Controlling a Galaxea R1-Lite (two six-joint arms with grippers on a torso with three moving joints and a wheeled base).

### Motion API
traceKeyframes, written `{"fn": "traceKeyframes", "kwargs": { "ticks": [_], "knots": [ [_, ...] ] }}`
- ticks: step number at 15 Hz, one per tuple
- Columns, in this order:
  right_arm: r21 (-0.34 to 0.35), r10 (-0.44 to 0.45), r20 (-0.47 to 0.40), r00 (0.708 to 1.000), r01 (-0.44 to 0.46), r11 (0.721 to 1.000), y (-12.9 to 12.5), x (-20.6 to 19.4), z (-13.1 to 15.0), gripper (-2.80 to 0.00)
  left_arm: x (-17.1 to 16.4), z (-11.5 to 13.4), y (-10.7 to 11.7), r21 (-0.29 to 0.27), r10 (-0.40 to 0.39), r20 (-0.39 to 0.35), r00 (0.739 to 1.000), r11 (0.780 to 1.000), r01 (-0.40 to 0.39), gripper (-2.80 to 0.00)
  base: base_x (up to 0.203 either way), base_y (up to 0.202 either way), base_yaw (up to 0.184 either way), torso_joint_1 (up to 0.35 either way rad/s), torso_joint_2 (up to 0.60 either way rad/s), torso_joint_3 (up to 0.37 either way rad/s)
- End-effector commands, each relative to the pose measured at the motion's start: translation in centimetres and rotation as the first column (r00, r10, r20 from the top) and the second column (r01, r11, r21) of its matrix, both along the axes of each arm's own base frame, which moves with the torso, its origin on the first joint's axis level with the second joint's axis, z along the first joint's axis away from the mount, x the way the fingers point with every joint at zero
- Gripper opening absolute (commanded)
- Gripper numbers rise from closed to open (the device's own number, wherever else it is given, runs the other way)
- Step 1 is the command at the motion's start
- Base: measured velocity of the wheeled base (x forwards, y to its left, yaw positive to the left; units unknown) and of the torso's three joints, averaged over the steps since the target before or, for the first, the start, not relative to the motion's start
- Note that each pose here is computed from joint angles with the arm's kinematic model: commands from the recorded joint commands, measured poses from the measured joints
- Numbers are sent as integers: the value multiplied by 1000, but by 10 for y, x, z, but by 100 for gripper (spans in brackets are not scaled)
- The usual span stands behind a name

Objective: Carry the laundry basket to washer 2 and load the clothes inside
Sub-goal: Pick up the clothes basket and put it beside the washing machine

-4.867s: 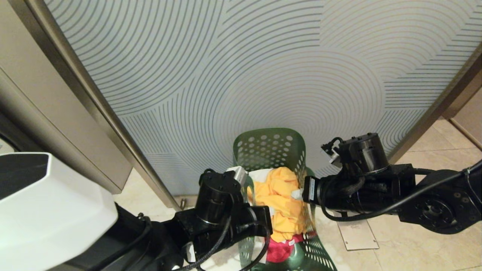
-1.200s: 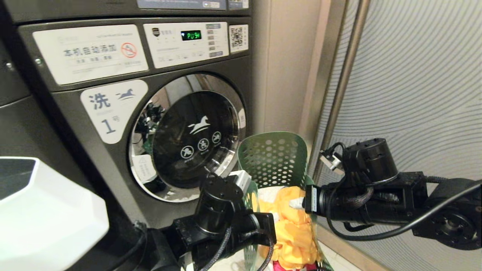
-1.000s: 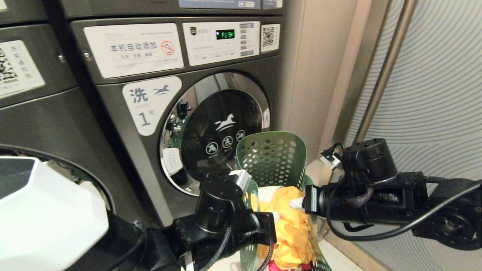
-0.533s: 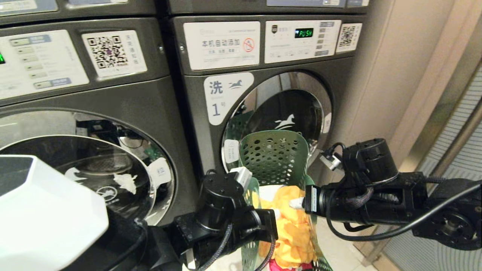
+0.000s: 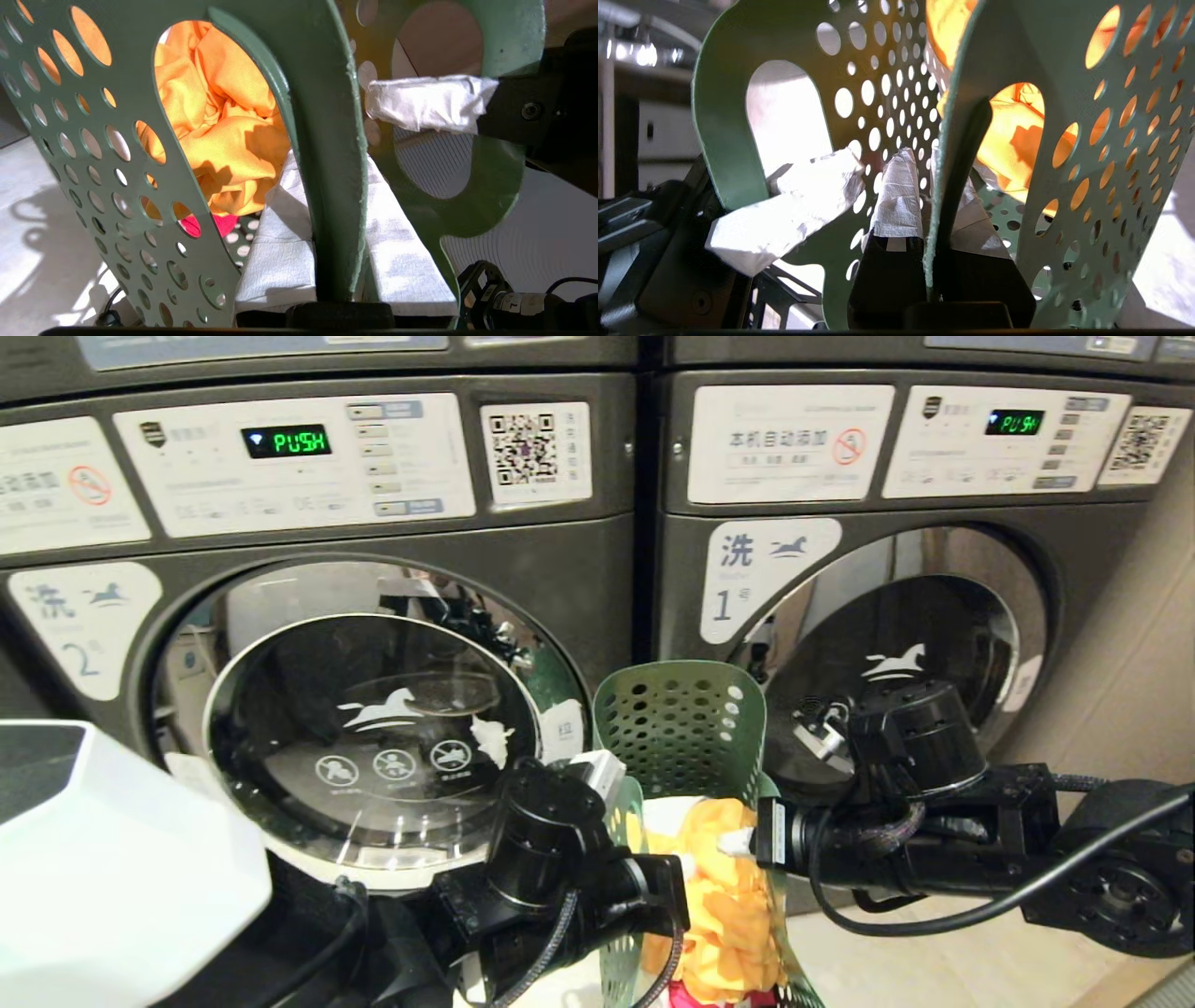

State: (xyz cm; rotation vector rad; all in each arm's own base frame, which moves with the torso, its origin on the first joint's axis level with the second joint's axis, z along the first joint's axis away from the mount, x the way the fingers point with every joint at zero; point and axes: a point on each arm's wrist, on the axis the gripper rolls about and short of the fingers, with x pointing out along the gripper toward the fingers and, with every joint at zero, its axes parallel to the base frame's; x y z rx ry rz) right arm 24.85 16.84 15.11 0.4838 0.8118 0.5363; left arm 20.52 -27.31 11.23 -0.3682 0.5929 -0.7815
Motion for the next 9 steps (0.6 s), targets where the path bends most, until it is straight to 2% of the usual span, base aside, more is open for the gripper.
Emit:
{"fn": "traceKeyframes", "kwargs": {
  "ticks": [1, 5, 9],
  "knots": [
    [1, 1, -2, 1000, -1, 1000, 0, 0, -1, -280, 0, -1, -1, -1, 2, -3, 1000, 1000, -2, -280, 3, -8, 179, 2, 2, 1],
    [-1, -1, -3, 1000, 1, 1000, 0, 0, -1, -280, 1, -2, -1, 0, 2, -4, 1000, 1000, -2, -280, 2, -7, 142, 2, 3, 1],
    [-2, -1, -5, 1000, 1, 1000, 0, -1, -2, -280, 1, -2, -1, -2, 2, -4, 1000, 1000, -2, -280, 0, 0, 0, 0, 0, 0]
  ]
}}
